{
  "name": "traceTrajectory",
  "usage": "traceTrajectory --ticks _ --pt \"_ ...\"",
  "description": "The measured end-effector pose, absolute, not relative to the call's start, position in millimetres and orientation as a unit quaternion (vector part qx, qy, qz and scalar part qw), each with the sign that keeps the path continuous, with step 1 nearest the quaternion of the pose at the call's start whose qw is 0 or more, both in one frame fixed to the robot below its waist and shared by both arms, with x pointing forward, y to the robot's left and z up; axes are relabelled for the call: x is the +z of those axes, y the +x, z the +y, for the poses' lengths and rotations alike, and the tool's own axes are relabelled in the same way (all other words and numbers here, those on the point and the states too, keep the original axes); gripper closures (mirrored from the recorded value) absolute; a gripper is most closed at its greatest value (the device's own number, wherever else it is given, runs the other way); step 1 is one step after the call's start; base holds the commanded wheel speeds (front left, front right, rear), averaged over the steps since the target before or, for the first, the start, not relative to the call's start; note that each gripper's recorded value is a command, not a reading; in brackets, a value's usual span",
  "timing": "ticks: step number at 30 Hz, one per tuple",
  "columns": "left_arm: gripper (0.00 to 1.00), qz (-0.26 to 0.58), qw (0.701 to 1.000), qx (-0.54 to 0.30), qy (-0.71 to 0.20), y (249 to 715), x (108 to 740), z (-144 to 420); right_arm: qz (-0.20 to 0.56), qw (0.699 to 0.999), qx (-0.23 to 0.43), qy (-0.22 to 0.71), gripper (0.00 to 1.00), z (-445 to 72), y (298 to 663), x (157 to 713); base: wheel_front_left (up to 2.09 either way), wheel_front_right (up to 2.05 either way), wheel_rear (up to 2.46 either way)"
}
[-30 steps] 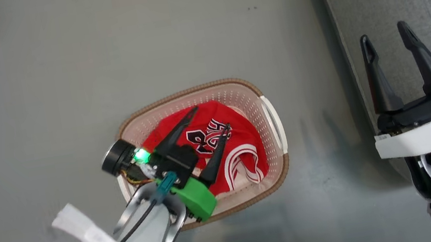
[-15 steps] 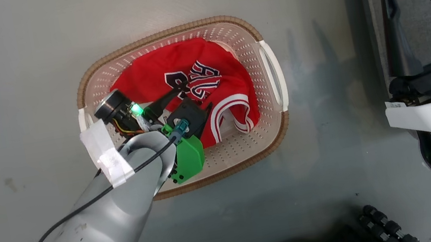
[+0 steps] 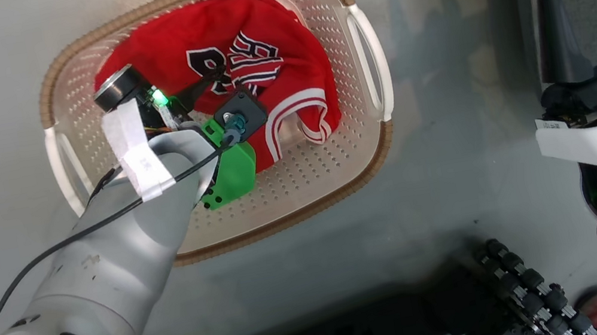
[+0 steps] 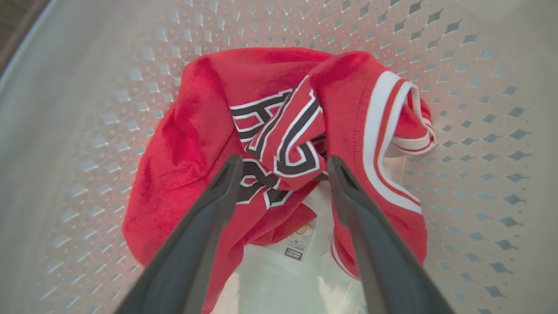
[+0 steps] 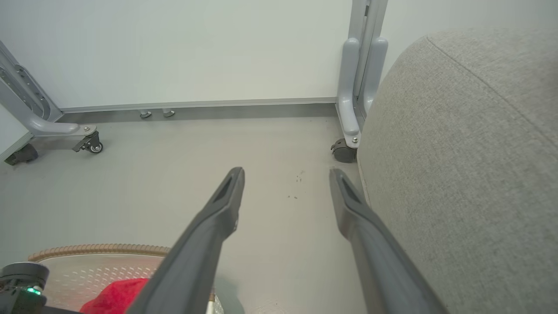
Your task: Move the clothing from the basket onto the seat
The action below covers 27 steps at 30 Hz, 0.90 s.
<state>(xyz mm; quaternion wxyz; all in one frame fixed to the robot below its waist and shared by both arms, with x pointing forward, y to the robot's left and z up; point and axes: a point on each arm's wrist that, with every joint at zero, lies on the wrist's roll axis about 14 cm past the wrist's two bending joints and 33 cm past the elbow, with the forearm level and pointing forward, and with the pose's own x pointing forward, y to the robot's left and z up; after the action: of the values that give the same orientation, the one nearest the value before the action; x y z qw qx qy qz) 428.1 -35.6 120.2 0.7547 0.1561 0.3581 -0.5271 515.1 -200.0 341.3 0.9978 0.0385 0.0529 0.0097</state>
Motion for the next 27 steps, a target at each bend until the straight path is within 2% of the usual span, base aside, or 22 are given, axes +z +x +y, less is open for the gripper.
traceTrajectory --ticks 11,18,19,20,21,27 --pt "0.00 0.355 0.737 -0.551 0.162 428 94 -52 0.082 0.996 -0.005 0.038 0.00 -210 510 312 0.00 0.00 0.00" --pt "0.00 0.365 0.727 -0.558 0.165 421 87 -59 0.085 0.996 -0.005 0.040 0.00 -211 508 312 0.00 0.00 0.00" --pt "0.29 0.368 0.725 -0.558 0.167 420 86 -59 0.085 0.996 -0.004 0.039 0.00 -211 507 312 0.00 0.00 0.00" --pt "0.84 0.368 0.725 -0.558 0.167 420 85 -59 0.086 0.996 -0.004 0.039 0.00 -211 507 312 0.00 0.00 0.00" --pt "1.00 0.368 0.724 -0.559 0.166 420 85 -60 0.087 0.995 -0.005 0.039 0.00 -212 506 312 0.00 0.00 0.00" --pt "1.00 0.368 0.722 -0.561 0.168 419 87 -62 0.087 0.996 -0.008 0.035 0.00 -215 504 316 0.00 0.00 0.00"
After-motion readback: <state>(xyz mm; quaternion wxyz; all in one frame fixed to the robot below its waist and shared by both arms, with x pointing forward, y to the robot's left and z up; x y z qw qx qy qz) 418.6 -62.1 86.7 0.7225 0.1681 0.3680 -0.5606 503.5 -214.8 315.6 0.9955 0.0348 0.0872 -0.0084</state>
